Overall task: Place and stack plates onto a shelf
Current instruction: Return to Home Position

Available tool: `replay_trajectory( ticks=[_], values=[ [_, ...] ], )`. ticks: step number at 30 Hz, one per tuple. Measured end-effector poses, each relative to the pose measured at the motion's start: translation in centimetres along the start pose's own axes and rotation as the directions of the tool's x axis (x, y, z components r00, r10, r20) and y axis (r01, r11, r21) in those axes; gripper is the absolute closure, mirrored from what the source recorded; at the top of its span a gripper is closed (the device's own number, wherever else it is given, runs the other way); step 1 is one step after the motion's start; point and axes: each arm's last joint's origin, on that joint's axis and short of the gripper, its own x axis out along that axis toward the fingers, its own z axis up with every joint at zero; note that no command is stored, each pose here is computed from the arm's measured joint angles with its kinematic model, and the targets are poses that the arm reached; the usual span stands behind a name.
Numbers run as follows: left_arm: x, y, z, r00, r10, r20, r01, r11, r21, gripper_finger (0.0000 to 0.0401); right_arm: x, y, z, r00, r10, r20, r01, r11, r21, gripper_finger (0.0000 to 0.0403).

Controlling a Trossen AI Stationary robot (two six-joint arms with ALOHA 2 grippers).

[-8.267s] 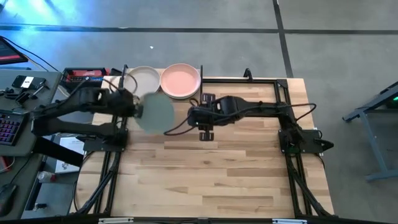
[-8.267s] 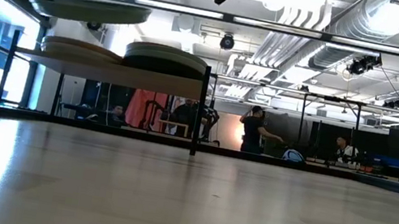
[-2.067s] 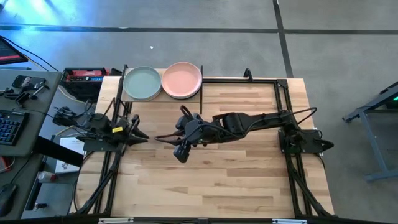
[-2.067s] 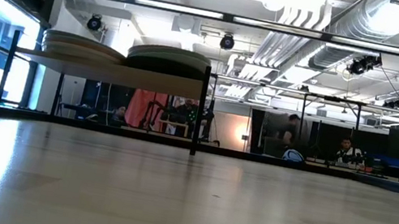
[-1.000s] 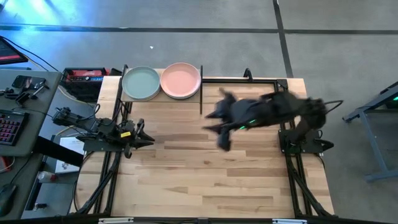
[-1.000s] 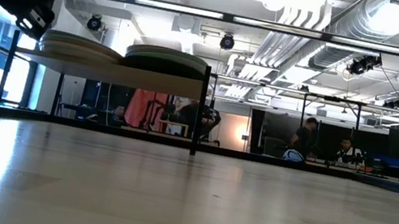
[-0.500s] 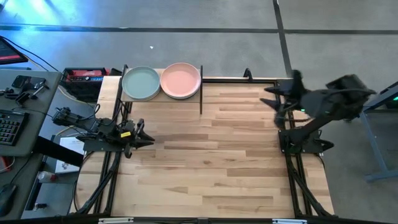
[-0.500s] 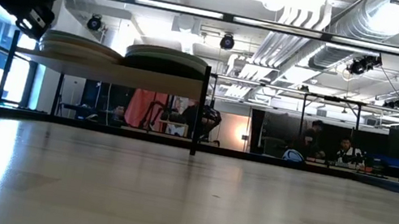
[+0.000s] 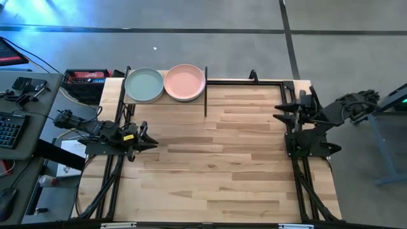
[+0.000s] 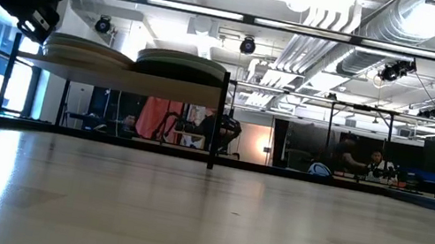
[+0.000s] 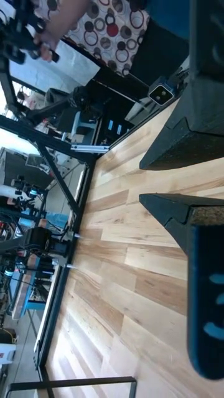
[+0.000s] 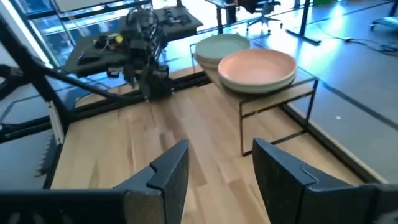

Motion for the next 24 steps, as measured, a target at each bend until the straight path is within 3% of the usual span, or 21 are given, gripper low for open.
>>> replay_trajectory(
  ticks=[6,11,19,24],
  values=[
    [0.0,0.0,0.0,1.000,0.000,0.000,0.000,1.000,0.000,0.0341,1.3,-0.9,-4.9,0.998,0.056,0.002,-0.056,0.998,0.023,0.0247],
    [0.0,0.0,0.0,1.000,0.000,0.000,0.000,1.000,0.000,0.0341,2.6,-0.9,-8.4,0.985,0.169,0.039,-0.171,0.983,0.059,0.0247],
    [0.0,0.0,0.0,1.000,-0.001,0.000,0.001,1.000,0.000,0.0341,4.3,-0.4,-12.7,0.891,0.429,0.149,-0.438,0.898,0.037,0.0247],
    [0.0,0.0,0.0,1.000,-0.001,0.001,0.001,1.000,-0.001,0.0341,5.2,-0.3,-15.1,0.843,0.504,0.190,-0.513,0.858,-0.003,0.0247]
  ],
)
